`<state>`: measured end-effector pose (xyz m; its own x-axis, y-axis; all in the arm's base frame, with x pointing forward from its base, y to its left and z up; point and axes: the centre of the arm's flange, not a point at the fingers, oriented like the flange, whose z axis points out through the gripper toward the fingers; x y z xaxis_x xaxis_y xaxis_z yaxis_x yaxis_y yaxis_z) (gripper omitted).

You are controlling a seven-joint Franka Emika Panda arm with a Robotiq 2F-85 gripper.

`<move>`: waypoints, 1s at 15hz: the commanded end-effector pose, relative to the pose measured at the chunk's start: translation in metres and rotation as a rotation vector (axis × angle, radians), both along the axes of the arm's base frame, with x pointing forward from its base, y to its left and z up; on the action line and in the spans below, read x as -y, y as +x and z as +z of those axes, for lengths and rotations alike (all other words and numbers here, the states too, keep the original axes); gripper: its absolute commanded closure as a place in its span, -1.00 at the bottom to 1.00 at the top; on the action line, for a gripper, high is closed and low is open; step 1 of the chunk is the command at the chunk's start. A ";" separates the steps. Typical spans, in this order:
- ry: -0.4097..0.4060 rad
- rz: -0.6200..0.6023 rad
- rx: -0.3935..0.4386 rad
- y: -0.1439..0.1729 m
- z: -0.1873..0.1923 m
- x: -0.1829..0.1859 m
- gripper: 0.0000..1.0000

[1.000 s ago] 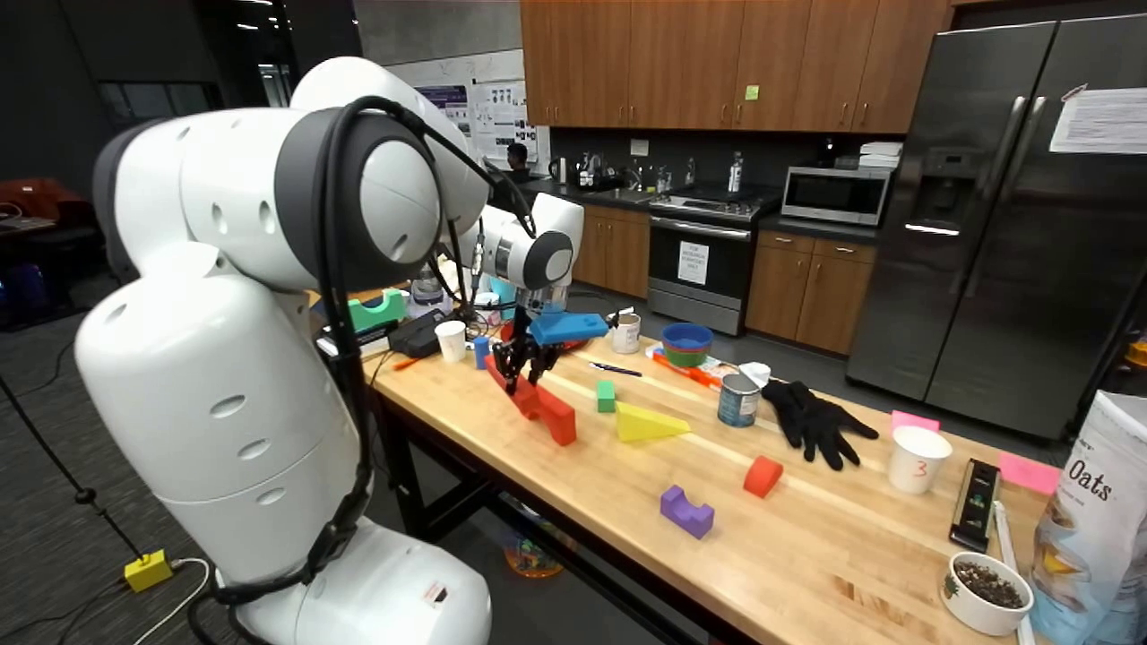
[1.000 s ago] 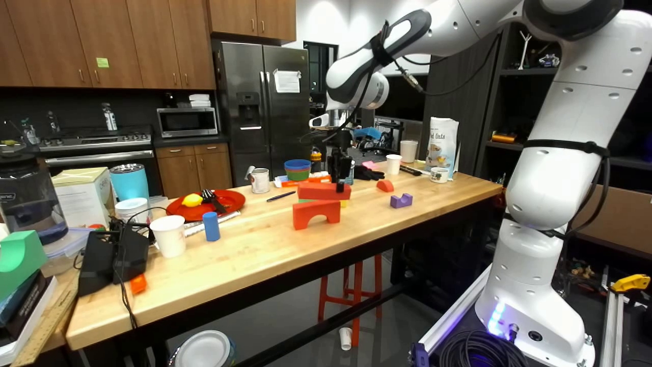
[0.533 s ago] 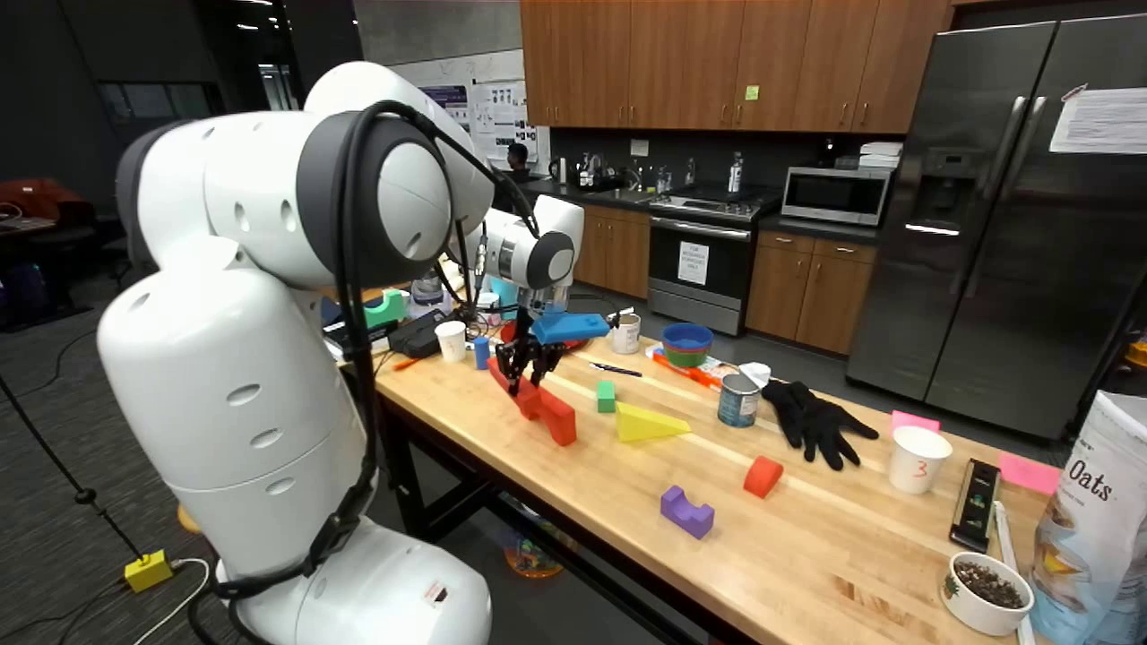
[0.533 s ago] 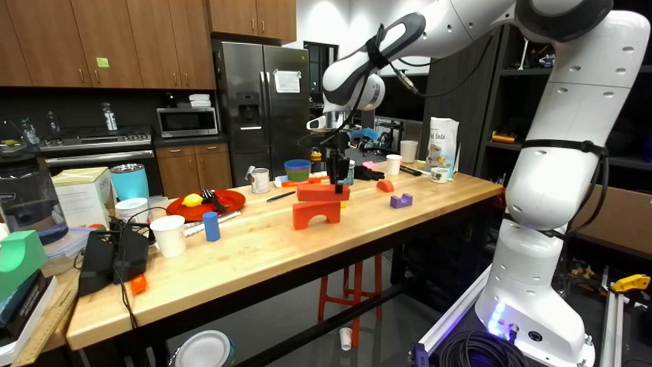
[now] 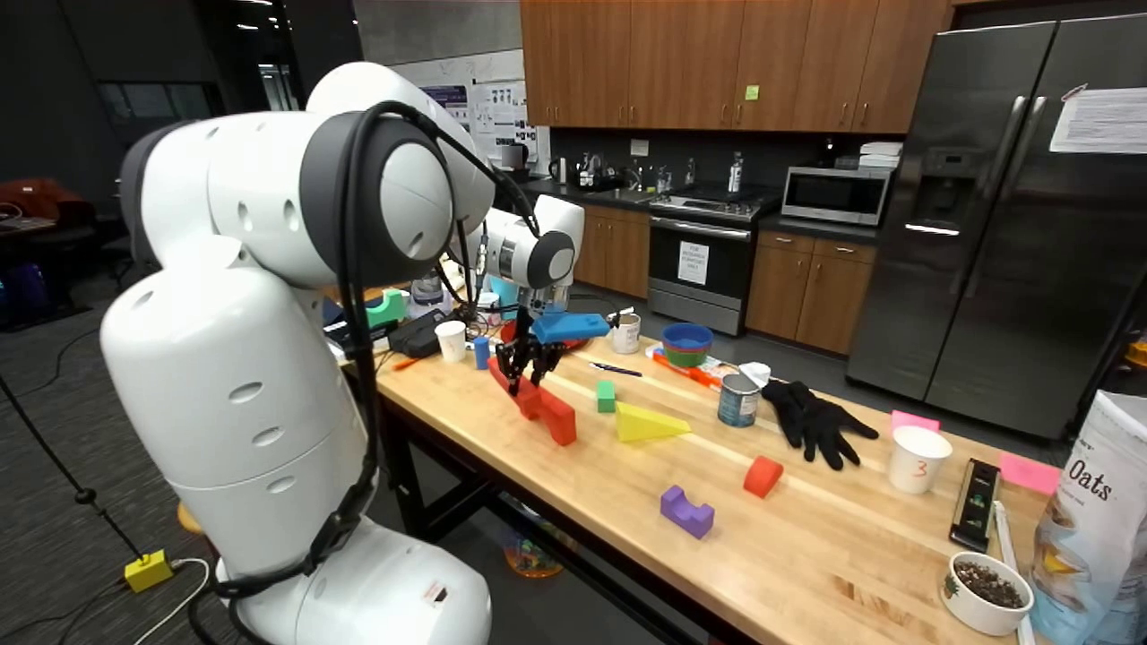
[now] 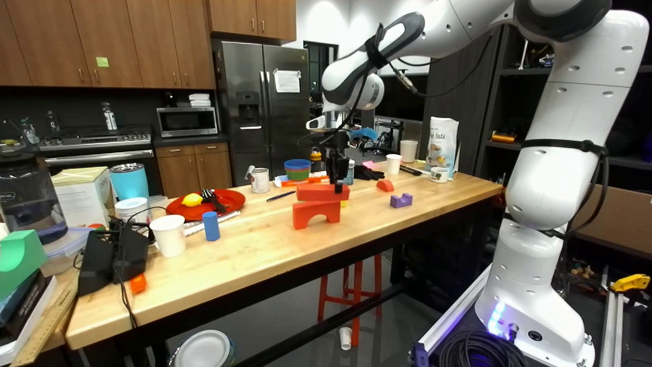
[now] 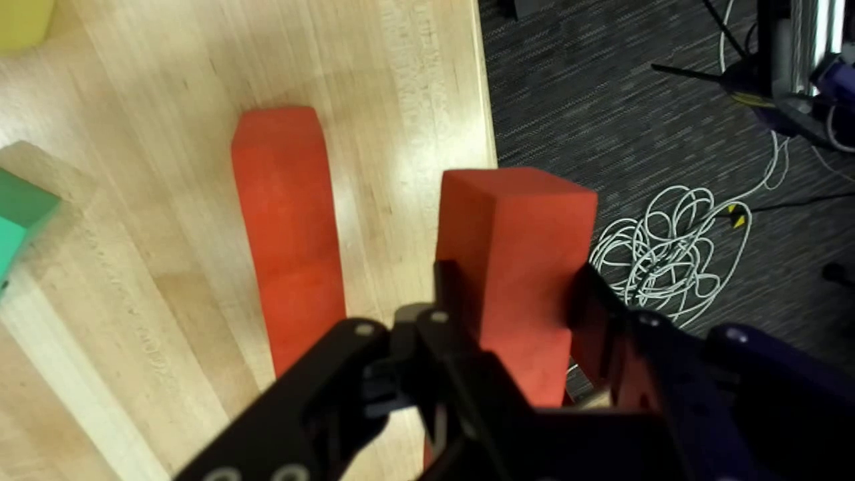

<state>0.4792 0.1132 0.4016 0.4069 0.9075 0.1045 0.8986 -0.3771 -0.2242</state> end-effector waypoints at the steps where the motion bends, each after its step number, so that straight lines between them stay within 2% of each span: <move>1: 0.000 0.000 0.000 0.000 0.000 0.000 0.64; 6: -0.016 -0.023 0.032 0.013 0.000 0.014 0.64; 15: -0.050 0.047 0.050 0.043 -0.002 0.018 0.64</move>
<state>0.5073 0.0983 0.3985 0.3869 0.9186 0.0810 0.9142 -0.3706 -0.1639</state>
